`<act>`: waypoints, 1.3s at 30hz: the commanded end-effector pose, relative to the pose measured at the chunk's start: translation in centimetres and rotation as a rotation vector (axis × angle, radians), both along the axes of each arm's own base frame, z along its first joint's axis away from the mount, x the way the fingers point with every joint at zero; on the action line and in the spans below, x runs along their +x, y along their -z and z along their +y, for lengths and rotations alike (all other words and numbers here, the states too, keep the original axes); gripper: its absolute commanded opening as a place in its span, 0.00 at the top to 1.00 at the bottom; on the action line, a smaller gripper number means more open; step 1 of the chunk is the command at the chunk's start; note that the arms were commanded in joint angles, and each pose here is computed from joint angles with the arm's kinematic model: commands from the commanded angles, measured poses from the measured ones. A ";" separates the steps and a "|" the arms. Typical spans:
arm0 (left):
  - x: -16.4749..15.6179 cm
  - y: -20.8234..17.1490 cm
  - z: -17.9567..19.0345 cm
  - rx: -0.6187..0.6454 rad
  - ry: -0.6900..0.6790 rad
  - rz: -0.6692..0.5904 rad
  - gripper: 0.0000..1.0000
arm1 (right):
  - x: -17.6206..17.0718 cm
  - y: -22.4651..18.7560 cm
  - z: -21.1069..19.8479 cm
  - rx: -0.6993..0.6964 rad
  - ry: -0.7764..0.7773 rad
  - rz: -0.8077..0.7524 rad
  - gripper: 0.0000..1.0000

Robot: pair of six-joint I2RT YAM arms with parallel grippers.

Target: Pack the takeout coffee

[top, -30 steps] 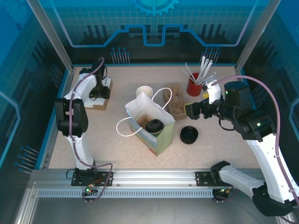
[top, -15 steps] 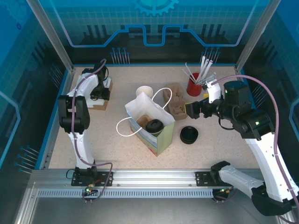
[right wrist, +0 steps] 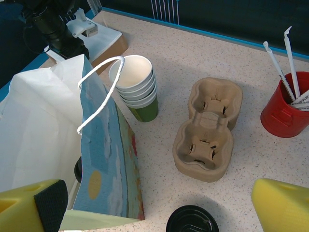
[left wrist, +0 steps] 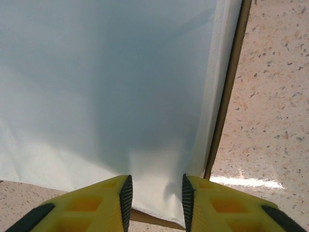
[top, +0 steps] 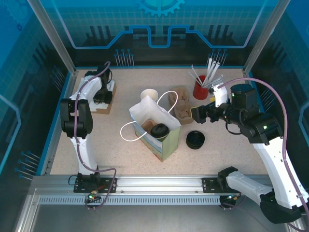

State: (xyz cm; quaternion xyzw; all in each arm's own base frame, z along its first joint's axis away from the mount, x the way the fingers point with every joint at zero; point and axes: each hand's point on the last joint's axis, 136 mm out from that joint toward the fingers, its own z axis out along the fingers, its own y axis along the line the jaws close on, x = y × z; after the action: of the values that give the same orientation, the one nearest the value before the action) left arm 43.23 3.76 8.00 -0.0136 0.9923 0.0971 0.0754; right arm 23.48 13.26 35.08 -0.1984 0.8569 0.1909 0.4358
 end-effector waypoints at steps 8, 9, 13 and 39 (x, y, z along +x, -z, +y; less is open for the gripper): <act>-0.1 0.7 -0.2 0.007 0.011 0.021 0.77 | 0.3 -0.4 -0.2 0.006 0.008 -0.024 0.00; -0.1 0.6 -0.3 0.003 0.011 0.020 0.81 | 0.3 -0.3 -0.3 0.005 0.008 -0.023 0.00; -0.1 0.1 -0.5 -0.011 0.019 0.013 0.95 | 0.3 -0.1 -0.4 -0.001 0.014 -0.020 0.00; -3.3 -26.9 -4.3 -0.054 0.138 -0.679 1.00 | 0.1 -5.6 5.8 0.098 -0.355 -0.315 0.00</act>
State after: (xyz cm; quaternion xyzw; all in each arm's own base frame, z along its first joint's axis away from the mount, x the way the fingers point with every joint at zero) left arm 39.86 1.20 31.31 -0.0110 0.9297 0.0671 0.3619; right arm 23.98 16.93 38.07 -0.2886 0.7796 0.2521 0.4953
